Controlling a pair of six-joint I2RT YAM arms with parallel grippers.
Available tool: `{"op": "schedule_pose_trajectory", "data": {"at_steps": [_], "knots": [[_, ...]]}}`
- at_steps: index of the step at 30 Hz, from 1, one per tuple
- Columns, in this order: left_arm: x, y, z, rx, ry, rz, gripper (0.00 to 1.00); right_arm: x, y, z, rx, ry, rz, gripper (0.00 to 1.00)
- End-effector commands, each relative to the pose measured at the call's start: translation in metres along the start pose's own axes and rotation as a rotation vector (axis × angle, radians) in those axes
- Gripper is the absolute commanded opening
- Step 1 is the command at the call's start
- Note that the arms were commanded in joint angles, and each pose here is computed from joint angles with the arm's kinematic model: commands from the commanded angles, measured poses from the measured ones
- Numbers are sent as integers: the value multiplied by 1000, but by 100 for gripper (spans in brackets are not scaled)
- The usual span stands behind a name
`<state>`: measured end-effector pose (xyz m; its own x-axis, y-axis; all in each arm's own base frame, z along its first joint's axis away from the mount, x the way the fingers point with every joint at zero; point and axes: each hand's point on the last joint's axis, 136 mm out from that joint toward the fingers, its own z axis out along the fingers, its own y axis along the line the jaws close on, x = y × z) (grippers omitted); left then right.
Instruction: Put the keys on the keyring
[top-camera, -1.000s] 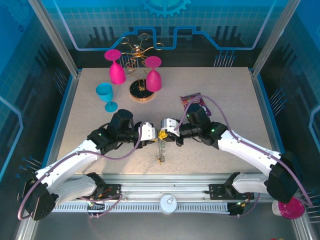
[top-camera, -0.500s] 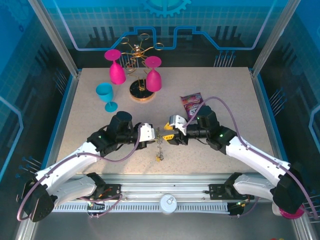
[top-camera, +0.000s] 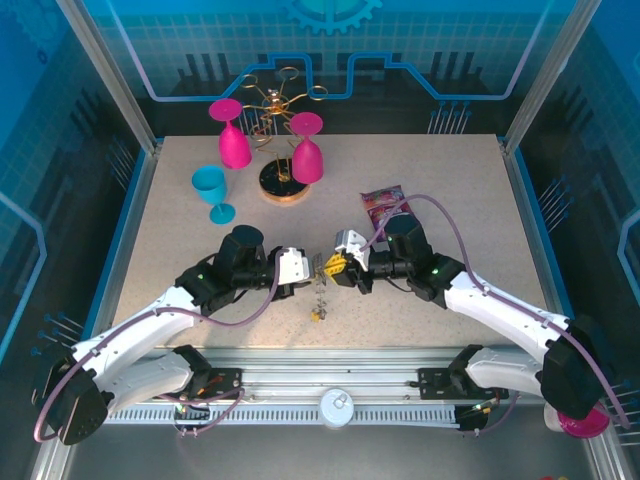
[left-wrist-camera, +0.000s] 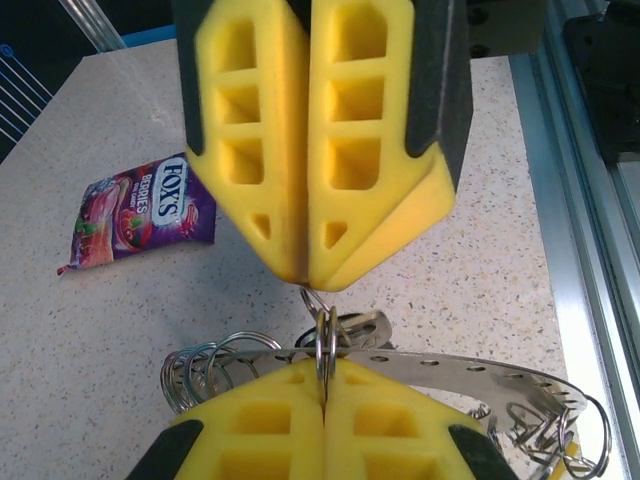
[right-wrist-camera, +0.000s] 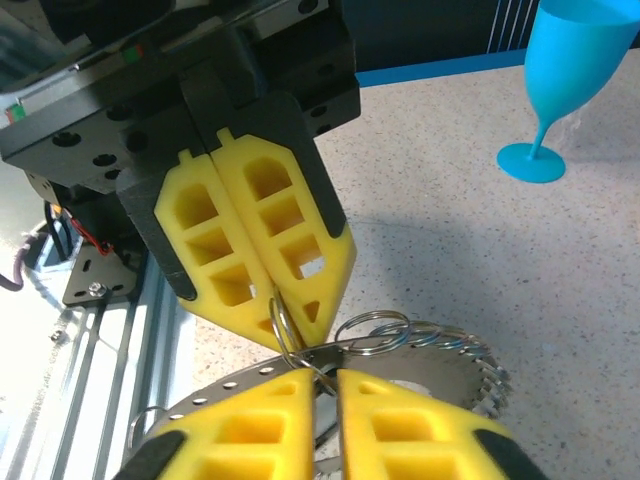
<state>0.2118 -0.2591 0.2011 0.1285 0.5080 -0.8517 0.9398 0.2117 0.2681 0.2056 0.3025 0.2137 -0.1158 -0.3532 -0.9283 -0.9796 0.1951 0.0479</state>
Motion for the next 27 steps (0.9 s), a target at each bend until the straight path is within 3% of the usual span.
{"op": "schedule_pose_trajectory", "data": {"at_steps": [1, 3, 18, 22, 24, 27], "knots": [[-14, 1, -3, -12, -59, 20, 0, -13, 5, -1, -27, -35, -25, 4], [-16, 1, -4, -15, -71, 23, 0, -12, 5, 0, -32, -31, -22, 0], [-33, 2, -11, -34, -154, 67, 0, 2, 2, 3, -40, -2, 8, 0], [-32, 3, -10, -42, -149, 62, 0, -6, -1, -10, 17, -45, -14, 33], [-33, 5, -10, -49, -153, 54, 0, -5, -1, -15, 41, -51, -31, 42], [-34, 7, -9, -56, -156, 33, 0, 1, -1, -18, 80, -43, -50, 43]]}}
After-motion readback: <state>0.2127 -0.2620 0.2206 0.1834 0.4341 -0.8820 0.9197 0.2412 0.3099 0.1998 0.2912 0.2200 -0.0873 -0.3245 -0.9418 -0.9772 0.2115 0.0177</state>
